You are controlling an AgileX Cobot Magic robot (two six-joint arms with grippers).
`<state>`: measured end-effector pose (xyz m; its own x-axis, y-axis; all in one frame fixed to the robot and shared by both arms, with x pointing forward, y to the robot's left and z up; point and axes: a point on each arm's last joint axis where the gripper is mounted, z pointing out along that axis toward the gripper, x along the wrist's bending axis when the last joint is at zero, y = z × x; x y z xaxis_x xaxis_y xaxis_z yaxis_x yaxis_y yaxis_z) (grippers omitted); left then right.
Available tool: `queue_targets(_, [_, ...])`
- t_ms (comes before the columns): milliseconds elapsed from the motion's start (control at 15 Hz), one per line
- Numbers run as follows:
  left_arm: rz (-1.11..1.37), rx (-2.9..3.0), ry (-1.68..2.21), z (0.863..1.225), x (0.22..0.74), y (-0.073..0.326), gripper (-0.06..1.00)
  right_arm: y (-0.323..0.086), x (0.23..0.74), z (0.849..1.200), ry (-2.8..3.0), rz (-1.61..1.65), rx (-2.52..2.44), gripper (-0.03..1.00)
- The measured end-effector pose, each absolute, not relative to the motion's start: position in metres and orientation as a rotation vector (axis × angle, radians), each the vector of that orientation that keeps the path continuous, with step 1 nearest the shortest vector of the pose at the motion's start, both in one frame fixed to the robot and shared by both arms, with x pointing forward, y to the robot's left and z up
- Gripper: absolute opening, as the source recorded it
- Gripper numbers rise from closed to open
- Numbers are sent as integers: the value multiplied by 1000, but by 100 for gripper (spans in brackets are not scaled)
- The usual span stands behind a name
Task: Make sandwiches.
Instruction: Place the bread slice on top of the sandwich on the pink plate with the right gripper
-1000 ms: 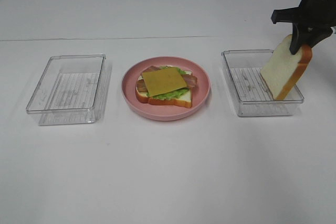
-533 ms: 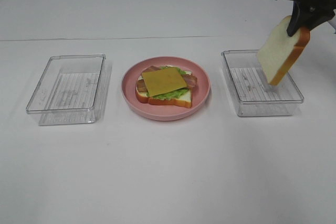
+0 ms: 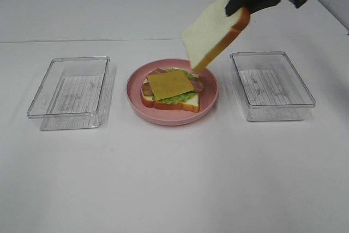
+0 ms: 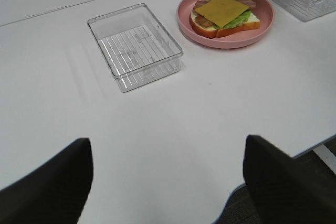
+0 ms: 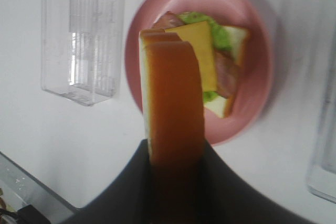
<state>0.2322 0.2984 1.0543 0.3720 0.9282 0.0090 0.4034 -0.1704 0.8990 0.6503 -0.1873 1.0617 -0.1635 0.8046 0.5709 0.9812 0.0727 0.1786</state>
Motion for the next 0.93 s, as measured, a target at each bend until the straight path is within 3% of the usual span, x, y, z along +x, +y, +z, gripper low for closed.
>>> queue_targets(200, [747, 1750, 1177, 1054, 232, 298, 75, -146, 643, 1033, -1911, -863, -1788, 20])
queue_targets(333, [747, 1750, 1177, 1054, 232, 298, 75, -144, 643, 1016, -1811, -893, -1842, 20])
queue_targets(400, [747, 1750, 1177, 1054, 232, 298, 75, -142, 644, 988, -1693, -925, -1885, 20])
queue_targets(533, [747, 1750, 1177, 1054, 232, 298, 75, -135, 648, 963, -1609, -928, -1887, 20])
queue_targets(933, [747, 1750, 1177, 1054, 232, 298, 75, -132, 662, 915, -1469, -905, -1979, 20])
